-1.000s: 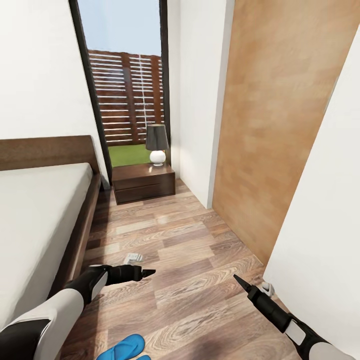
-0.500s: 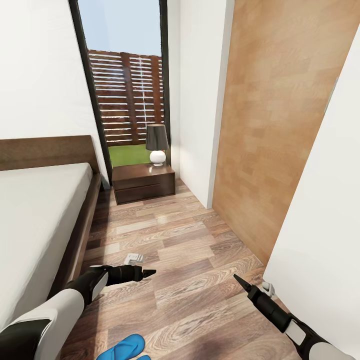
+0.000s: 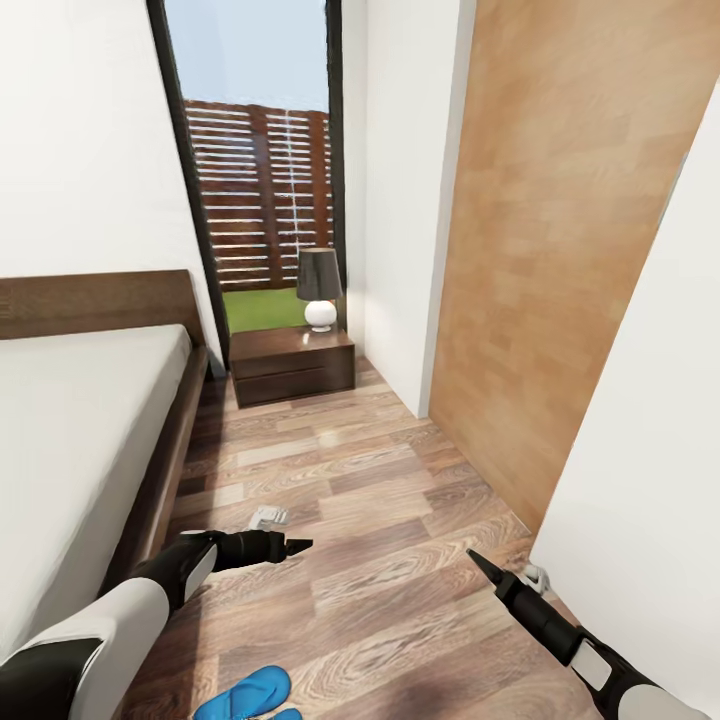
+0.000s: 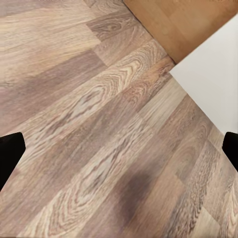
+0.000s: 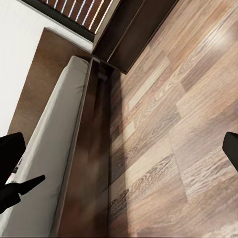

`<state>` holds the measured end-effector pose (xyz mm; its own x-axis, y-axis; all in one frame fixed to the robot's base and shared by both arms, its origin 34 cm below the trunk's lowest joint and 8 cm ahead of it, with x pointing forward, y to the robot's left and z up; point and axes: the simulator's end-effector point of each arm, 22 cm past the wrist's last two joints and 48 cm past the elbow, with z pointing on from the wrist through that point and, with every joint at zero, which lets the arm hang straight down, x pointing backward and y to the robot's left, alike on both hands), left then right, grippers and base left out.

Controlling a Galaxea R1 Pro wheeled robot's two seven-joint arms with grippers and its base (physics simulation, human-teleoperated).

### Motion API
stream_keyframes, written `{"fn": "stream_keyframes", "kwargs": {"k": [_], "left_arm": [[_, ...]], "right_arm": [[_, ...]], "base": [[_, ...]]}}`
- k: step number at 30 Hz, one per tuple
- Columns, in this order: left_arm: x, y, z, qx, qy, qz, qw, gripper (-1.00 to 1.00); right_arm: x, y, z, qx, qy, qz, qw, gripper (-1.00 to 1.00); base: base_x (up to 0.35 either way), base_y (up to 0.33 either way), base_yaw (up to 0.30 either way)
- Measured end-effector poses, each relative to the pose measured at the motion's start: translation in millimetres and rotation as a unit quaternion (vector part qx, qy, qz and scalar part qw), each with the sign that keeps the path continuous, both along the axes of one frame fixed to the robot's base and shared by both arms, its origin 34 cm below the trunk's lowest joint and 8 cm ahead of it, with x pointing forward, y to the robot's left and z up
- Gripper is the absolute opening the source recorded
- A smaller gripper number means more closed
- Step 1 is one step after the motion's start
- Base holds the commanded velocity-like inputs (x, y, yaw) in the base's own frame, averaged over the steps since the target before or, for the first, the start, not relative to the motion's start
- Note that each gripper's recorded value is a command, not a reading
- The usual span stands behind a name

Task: In the bedroom, move the book from the bed onto either nightstand, and place the two sandals side by side next to the bed.

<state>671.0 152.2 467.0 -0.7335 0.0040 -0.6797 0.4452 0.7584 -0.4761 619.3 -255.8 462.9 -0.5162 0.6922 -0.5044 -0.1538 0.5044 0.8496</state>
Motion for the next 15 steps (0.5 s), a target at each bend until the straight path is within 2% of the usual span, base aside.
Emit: {"fn": "stream_keyframes", "kwargs": {"k": [15], "left_arm": [[-0.2,-0.2,-0.5,0.0,0.0,0.0,1.0,1.0]], "right_arm": [[0.9,-3.0,-6.3,-0.007,0.011,-0.008,0.9999,1.0]], "base": [[0.0,-0.153,0.234]]}}
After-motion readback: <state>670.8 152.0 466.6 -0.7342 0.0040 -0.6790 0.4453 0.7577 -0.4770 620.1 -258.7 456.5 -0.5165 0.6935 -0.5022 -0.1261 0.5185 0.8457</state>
